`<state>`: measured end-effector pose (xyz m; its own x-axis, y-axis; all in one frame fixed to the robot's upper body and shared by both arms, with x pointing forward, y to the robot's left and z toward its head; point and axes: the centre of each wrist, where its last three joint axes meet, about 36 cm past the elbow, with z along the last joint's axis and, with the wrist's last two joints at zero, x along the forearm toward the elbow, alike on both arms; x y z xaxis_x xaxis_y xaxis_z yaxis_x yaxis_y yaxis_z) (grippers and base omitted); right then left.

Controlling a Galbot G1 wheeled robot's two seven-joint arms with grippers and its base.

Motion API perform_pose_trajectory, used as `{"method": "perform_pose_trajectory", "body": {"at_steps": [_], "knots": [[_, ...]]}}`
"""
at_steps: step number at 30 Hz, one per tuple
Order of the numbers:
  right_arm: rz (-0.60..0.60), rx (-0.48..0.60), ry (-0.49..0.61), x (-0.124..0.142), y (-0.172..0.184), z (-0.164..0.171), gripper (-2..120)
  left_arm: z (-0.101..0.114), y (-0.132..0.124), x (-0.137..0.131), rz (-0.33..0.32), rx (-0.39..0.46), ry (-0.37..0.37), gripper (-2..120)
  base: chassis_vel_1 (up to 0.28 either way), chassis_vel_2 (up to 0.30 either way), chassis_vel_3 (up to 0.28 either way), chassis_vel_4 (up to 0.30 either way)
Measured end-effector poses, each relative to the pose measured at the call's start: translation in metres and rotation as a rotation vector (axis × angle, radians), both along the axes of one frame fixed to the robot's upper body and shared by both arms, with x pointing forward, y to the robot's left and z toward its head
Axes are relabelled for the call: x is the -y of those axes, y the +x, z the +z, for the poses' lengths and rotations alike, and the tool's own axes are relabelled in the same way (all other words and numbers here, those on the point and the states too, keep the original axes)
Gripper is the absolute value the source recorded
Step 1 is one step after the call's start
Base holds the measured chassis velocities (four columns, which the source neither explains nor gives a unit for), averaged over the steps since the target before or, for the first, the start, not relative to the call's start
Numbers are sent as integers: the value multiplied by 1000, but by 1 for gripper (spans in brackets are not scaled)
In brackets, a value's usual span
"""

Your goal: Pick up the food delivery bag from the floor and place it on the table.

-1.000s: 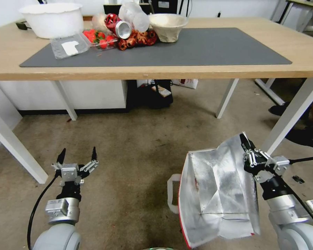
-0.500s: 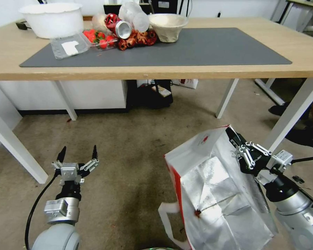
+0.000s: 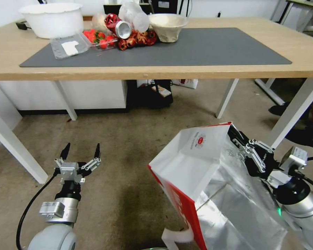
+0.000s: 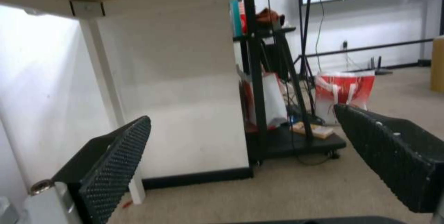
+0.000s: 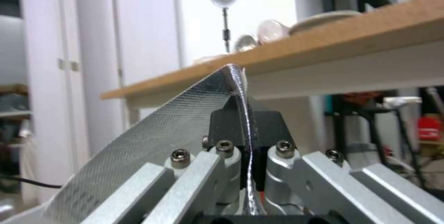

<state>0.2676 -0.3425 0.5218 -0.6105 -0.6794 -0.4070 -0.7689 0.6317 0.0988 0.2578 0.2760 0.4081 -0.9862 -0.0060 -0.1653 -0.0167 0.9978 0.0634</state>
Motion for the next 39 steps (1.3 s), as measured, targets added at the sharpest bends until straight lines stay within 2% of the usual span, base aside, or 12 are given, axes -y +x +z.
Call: {"method": "perform_pose_trajectory", "body": {"at_steps": [19, 39], "knots": [[230, 14, 63, 8, 1, 16, 0, 0, -4, 0, -5, 20, 17, 100, 0, 0, 0, 0], [249, 34, 52, 12, 0, 14, 0, 1, -9, 2, -26, 31, 13, 100, 0, 0, 0, 0]]}}
